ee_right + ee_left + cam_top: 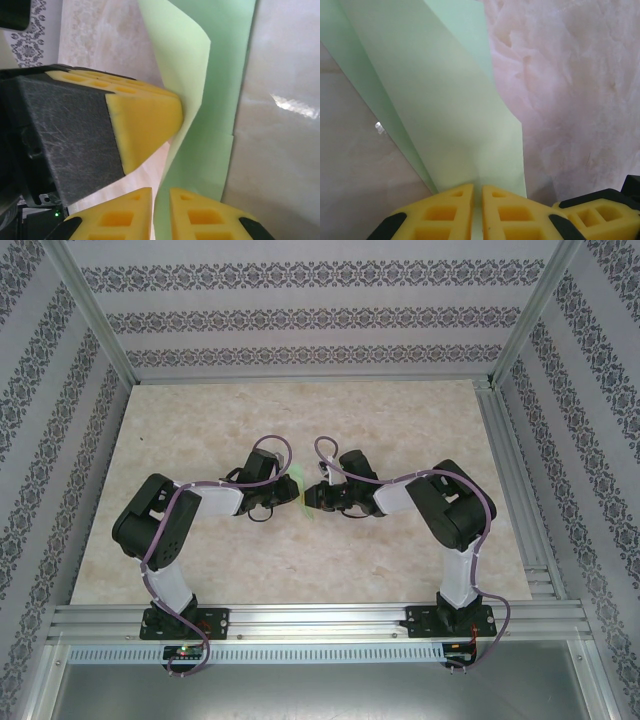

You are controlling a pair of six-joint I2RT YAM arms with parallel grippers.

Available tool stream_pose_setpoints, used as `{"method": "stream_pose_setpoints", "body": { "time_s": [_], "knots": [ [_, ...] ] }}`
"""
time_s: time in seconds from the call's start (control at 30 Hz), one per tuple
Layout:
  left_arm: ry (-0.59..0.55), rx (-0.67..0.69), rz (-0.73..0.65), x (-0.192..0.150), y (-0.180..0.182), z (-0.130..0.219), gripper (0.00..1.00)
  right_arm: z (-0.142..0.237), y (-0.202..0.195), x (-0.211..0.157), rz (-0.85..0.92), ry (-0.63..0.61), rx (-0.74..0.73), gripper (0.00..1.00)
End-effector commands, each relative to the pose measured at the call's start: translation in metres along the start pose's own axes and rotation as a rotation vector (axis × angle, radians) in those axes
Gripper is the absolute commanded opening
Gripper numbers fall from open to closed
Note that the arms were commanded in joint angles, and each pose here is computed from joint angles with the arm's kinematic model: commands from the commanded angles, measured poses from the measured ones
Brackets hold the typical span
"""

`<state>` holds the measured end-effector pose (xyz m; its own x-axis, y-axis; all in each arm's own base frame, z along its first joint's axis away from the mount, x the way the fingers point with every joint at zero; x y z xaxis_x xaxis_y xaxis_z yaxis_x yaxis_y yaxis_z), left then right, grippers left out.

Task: Fold a paper plane with a square sheet of paper (pick it up from the middle)
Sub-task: Fold the wing for the fifth time at the center of the table.

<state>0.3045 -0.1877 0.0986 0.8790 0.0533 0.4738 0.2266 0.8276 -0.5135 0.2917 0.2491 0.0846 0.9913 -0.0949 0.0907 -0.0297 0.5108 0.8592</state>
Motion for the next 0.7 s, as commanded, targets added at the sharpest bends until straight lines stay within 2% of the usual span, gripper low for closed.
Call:
{"method": "stream_pose_setpoints", "body": {
  "time_s": [0.0,0.43,0.53,0.67],
  "knots": [
    [-0.021,-0.01,-0.008,0.0043,-0.0045,-0.0031,0.14,0.0035,0.006,0.0023,0.047,-0.012,-0.012,0.19],
    [-0.011,-0.016,-0.007,0.0056,-0.0054,-0.0046,0.14,-0.0012,0.006,-0.0026,0.093,0.004,-0.089,0.29],
    [-0.011,-0.016,-0.007,0.0062,-0.0059,-0.0043,0.14,-0.0016,0.0042,-0.0033,0.096,0.004,-0.103,0.28],
    [-0.013,-0.017,-0.008,0.0068,-0.0064,-0.0036,0.14,-0.0017,0.0008,-0.0034,0.086,0.002,-0.115,0.2]
  ]
}}
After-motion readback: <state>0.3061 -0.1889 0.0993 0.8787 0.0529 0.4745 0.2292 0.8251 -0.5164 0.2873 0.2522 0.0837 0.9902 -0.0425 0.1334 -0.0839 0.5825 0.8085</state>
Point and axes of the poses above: each hand's point on the last joint's axis, 136 mm out from that joint toward the fingers, its own z axis back along the fingers, its own y axis along the line the jaws close on, x = y × z, the point moved 10 cm from there along z, back along the fingers, and after that the axes turned 15 degrees about -z, right-handed, at the moved point
